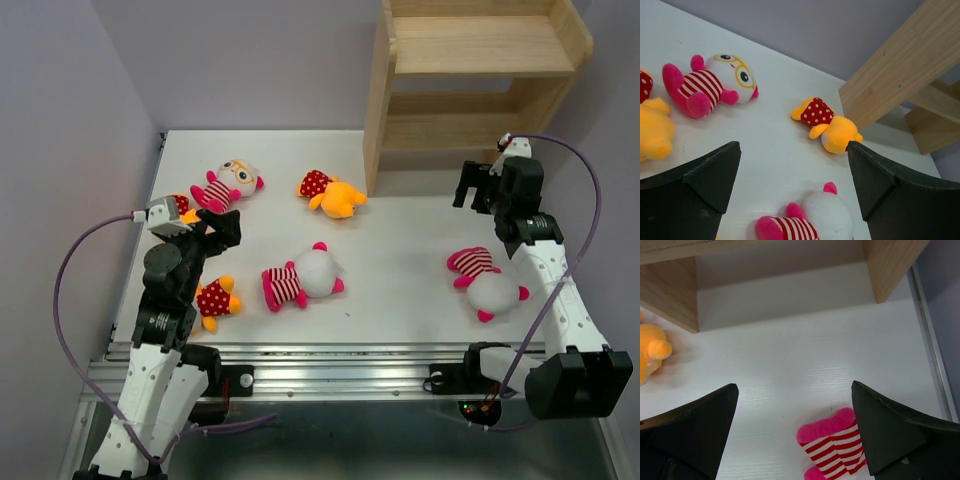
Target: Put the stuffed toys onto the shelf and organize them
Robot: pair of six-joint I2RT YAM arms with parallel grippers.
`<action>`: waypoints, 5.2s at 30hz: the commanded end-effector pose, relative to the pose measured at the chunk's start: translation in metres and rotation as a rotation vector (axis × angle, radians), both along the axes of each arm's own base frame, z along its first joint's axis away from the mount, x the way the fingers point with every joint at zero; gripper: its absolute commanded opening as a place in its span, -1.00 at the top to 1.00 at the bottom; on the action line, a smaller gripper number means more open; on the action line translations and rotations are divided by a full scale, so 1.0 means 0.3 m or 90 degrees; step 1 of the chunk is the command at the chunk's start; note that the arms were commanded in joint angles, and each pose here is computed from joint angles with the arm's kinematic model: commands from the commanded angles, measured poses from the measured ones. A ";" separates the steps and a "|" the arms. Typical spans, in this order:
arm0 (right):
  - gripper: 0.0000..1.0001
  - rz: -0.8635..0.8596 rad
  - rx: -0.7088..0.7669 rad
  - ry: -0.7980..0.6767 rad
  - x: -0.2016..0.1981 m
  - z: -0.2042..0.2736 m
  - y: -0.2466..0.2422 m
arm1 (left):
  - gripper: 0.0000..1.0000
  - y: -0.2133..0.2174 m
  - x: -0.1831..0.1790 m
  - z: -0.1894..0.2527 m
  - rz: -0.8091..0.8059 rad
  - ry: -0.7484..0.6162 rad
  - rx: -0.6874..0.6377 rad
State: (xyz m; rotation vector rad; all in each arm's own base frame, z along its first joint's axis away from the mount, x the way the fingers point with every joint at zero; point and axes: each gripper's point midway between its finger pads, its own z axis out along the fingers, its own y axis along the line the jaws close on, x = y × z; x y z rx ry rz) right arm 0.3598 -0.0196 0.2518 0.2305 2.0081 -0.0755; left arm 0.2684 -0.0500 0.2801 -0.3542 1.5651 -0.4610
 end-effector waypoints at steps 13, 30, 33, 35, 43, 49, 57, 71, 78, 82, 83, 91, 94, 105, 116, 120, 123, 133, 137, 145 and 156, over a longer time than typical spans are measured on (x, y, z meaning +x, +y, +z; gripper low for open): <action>-1.00 0.739 -0.054 -0.080 -0.301 0.013 0.468 | -0.68 -0.370 0.257 -0.156 -0.238 0.189 -0.101; -1.00 0.737 -0.008 0.044 -0.256 -0.141 0.451 | -0.62 -0.621 0.771 -0.360 -0.201 0.291 -0.237; -1.00 0.732 -0.017 0.047 -0.259 -0.149 0.444 | -0.62 -0.633 0.848 -0.397 -0.178 0.306 -0.223; -1.00 0.726 -0.021 0.052 -0.262 -0.157 0.437 | -0.62 -0.636 0.901 -0.425 -0.159 0.317 -0.164; -1.00 0.719 -0.024 0.058 -0.255 -0.166 0.431 | -0.51 -0.658 0.937 -0.603 -0.128 0.416 0.098; -1.00 0.721 -0.023 0.058 -0.242 -0.158 0.432 | -0.21 -0.705 0.880 -0.719 -0.187 0.448 0.126; -1.00 0.729 -0.020 0.054 -0.239 -0.144 0.439 | 0.69 -0.718 0.760 -0.720 -0.262 0.419 0.099; -1.00 0.813 0.156 0.079 -0.325 -0.018 0.563 | 1.00 -0.802 0.397 -0.105 -0.352 -0.033 0.106; -1.00 0.831 0.266 0.120 -0.362 0.068 0.705 | 1.00 -0.832 0.250 -0.007 -0.281 -0.059 0.046; -1.00 0.832 0.278 0.125 -0.362 0.090 0.779 | 1.00 -0.851 0.201 0.038 -0.260 -0.067 0.016; -1.00 0.840 0.285 0.126 -0.366 0.094 0.807 | 1.00 -0.851 0.190 0.045 -0.247 -0.066 0.004; -1.00 0.803 0.295 0.154 -0.316 0.006 0.859 | 1.00 -0.816 0.119 0.116 -0.249 -0.081 -0.063; -1.00 0.787 0.250 0.150 -0.283 -0.031 0.841 | 1.00 -0.800 0.093 0.137 -0.254 -0.086 -0.088; -0.10 0.972 0.281 0.112 -0.397 -0.006 0.954 | 1.00 -0.802 0.053 0.125 -0.279 -0.076 -0.109; 0.99 1.038 -0.057 -0.055 -0.323 0.016 0.872 | -0.28 -0.774 -0.064 0.171 -0.356 -0.069 -0.202; 0.99 0.987 -0.281 -0.121 -0.225 0.041 0.787 | -0.97 -0.729 -0.100 0.159 -0.370 -0.035 -0.218; 0.99 0.983 -0.430 -0.178 -0.197 0.057 0.741 | -0.97 -0.676 -0.106 0.166 -0.389 -0.003 -0.208; 0.99 1.058 -0.792 -0.441 -0.272 0.076 0.731 | -0.97 -0.609 -0.123 0.131 -0.551 0.082 -0.167; 0.99 1.102 -0.831 -0.548 -0.346 0.066 0.765 | -0.97 -0.663 -0.125 0.089 -0.620 0.117 -0.161; 0.99 1.129 -0.795 -0.738 -0.478 0.056 0.825 | -0.97 -0.767 -0.119 -0.007 -0.728 0.188 -0.168; 0.99 1.139 -0.755 -0.792 -0.519 0.050 0.844 | -0.97 -0.940 -0.195 -0.045 -0.850 0.199 -0.201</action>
